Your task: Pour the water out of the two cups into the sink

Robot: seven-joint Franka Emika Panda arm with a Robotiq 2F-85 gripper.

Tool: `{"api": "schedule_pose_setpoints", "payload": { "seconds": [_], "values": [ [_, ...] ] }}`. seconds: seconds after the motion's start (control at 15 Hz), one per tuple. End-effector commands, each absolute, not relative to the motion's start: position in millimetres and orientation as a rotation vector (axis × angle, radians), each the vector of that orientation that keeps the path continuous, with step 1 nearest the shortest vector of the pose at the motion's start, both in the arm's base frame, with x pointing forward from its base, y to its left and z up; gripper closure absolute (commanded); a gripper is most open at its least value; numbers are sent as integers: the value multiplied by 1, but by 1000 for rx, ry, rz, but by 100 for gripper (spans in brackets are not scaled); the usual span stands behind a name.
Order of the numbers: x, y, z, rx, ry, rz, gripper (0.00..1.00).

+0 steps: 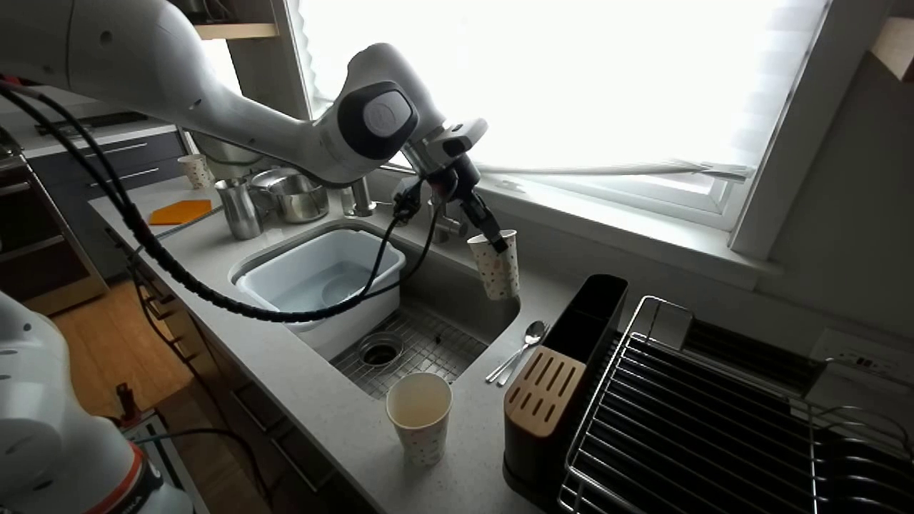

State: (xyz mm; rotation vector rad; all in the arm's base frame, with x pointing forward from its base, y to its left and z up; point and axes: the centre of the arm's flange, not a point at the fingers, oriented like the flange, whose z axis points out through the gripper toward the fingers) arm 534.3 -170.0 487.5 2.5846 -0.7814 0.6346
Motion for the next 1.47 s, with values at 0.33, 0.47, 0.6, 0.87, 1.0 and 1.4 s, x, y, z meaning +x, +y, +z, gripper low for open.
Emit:
{"api": "schedule_pose_setpoints", "payload": {
  "seconds": [0.33,0.47,0.6,0.87,1.0,1.4],
  "values": [
    [564,-194,471,2664,-978,859,99],
    [576,-202,460,2670,-1041,914,99],
    [586,-208,448,2689,-1131,923,99],
    [604,-217,425,2684,-1270,883,99],
    [612,-223,419,2675,-1312,878,99],
    [623,-227,400,2664,-1325,829,99]
  ]
}}
